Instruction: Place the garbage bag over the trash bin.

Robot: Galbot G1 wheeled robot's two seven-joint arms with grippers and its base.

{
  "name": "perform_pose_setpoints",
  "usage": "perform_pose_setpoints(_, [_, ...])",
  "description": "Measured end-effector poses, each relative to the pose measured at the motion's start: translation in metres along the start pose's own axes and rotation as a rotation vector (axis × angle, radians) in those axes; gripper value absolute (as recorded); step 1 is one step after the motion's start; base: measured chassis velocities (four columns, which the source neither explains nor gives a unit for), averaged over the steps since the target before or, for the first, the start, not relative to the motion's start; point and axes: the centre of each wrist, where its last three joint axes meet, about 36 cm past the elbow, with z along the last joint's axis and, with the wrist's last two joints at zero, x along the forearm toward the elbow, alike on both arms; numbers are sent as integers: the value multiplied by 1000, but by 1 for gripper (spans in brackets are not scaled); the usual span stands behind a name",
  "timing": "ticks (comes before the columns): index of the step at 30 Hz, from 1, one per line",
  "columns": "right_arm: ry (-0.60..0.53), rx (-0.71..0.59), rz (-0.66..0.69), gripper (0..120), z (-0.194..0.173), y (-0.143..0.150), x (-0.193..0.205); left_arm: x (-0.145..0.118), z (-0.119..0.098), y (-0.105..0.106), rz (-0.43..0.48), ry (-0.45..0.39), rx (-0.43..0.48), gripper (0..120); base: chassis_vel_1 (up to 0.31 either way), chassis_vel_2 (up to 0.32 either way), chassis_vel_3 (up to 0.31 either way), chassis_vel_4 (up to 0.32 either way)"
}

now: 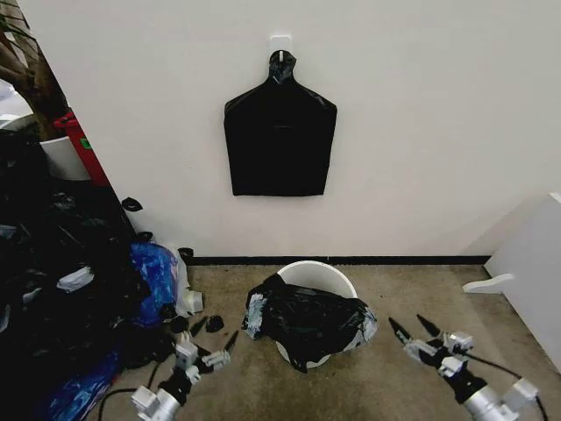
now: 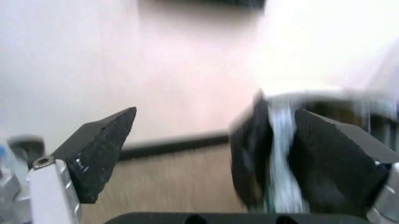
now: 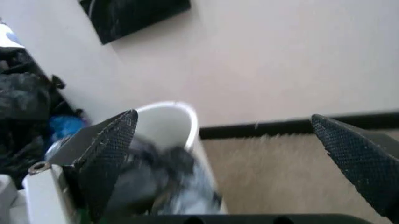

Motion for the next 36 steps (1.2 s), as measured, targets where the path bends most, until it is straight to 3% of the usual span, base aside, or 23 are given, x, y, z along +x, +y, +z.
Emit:
perform_pose_setpoints(3, [16,73,29,100,-35,5,-16,-10,-40,5,-64,-45,-6,100,0,0,0,0])
perform_pose_setpoints(5, [20,86,35,100,-40,6,-19,-11,-45,5,-75,-47,-7,100,0,0,0,0])
perform_pose_setpoints(9, [107,174,114,100,-85,27,-42,-27,-91,-5,-95,-15,3,100,0,0,0,0])
perform_pose_setpoints(11, [125,179,121,100,-90,30,-44,-29,-96,-7,-90,-10,5,100,0,0,0,0])
perform_pose_setpoints(14, [210,199,118,100,-119,40,-64,-37,-131,-30,-80,22,23,100,0,0,0,0])
perform_pose_setpoints(17, [244,199,86,100,-138,44,-79,-39,-150,-44,-88,67,37,100,0,0,0,0])
perform_pose_setpoints(28, [358,242,-4,100,-202,32,-147,-46,-161,-53,-119,112,42,100,0,0,0,0])
perform_pose_setpoints(36, [461,259,-90,100,-200,36,-189,-44,-161,-53,-134,109,30,100,0,0,0,0])
